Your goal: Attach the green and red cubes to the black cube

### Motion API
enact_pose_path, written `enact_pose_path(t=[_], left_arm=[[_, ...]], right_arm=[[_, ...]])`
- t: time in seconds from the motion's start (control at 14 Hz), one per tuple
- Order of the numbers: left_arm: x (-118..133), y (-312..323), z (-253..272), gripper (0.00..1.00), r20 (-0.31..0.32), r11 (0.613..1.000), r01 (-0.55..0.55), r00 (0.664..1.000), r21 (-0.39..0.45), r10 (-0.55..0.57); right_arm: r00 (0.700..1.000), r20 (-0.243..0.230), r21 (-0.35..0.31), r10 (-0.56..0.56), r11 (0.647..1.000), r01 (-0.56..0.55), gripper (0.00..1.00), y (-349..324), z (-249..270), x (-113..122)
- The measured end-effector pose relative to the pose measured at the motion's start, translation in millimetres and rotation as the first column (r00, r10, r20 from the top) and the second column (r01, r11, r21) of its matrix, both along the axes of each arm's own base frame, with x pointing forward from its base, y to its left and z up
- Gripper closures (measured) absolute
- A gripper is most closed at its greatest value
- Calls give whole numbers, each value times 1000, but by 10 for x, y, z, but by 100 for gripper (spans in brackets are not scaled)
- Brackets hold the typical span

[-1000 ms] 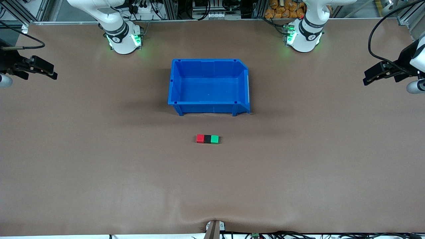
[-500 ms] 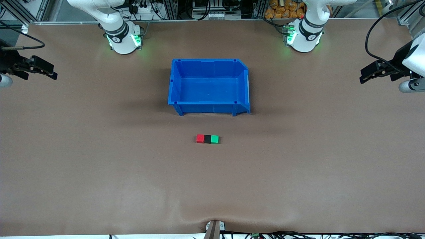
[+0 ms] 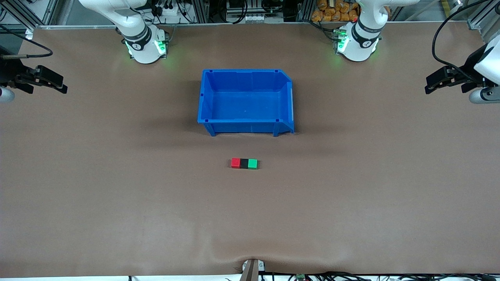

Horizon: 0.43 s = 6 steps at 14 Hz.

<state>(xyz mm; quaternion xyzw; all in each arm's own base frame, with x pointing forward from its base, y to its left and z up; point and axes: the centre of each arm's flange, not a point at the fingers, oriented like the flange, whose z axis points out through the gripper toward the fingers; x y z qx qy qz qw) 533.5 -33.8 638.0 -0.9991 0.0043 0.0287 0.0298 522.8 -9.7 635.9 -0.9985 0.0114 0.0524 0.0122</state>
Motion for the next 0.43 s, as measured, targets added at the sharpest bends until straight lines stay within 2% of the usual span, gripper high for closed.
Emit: enact_pose_path(t=[0.43], left_arm=[[3, -6, -5, 0, 1, 1000, 3, 1000, 0, -3]], right_arm=[[1000, 0, 0, 0, 1000, 0, 0, 0, 0, 0]])
